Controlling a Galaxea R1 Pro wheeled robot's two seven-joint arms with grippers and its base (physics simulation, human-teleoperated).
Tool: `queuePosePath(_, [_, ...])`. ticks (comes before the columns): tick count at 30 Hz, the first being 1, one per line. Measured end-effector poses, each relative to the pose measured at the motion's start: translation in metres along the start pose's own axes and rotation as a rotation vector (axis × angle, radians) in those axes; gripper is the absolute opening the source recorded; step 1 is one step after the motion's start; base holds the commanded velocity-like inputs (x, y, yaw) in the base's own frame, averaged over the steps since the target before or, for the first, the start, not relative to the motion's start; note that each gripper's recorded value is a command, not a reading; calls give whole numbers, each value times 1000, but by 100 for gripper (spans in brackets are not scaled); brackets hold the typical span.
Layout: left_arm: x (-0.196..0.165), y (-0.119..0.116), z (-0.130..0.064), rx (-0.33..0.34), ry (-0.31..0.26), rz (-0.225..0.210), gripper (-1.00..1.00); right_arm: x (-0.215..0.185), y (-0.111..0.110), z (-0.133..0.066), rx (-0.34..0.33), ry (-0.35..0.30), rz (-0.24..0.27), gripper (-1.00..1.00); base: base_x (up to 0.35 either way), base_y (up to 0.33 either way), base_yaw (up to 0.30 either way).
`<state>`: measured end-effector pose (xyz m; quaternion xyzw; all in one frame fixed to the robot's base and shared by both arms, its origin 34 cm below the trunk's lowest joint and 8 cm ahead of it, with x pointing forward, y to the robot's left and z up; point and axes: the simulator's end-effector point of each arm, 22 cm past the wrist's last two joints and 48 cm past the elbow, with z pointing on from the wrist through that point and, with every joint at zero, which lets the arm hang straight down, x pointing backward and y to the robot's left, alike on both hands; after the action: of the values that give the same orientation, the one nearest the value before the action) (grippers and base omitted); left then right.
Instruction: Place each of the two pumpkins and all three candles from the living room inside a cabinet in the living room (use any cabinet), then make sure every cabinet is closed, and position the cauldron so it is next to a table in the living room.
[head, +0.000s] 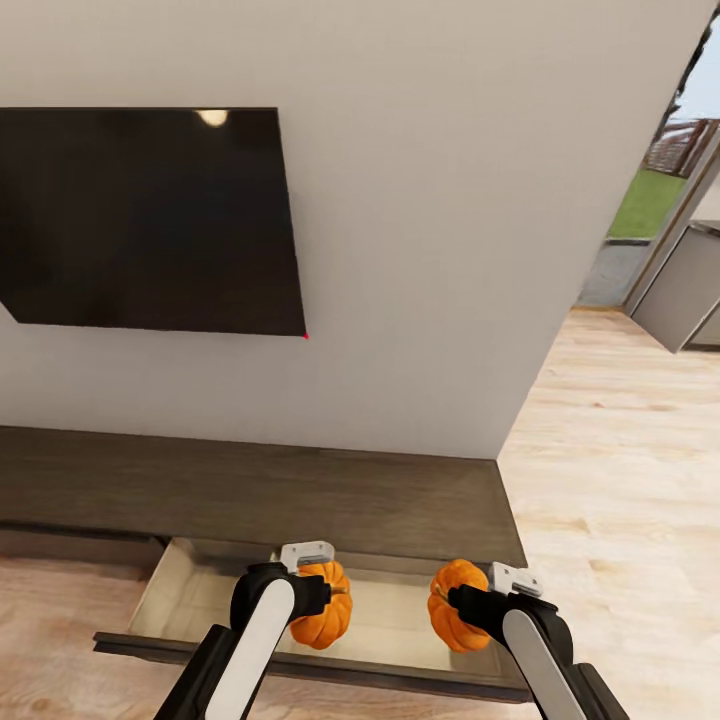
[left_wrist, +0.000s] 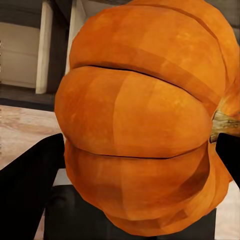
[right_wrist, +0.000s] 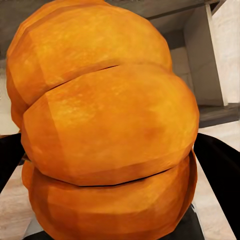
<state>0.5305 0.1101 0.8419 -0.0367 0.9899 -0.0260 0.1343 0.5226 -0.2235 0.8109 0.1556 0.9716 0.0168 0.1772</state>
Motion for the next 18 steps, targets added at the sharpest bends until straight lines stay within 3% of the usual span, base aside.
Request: queuePosePath(18, [-3,-10,3,19,-4,-8,-100,-3,-2,7,-1,-3,11,-100,0,-2,0])
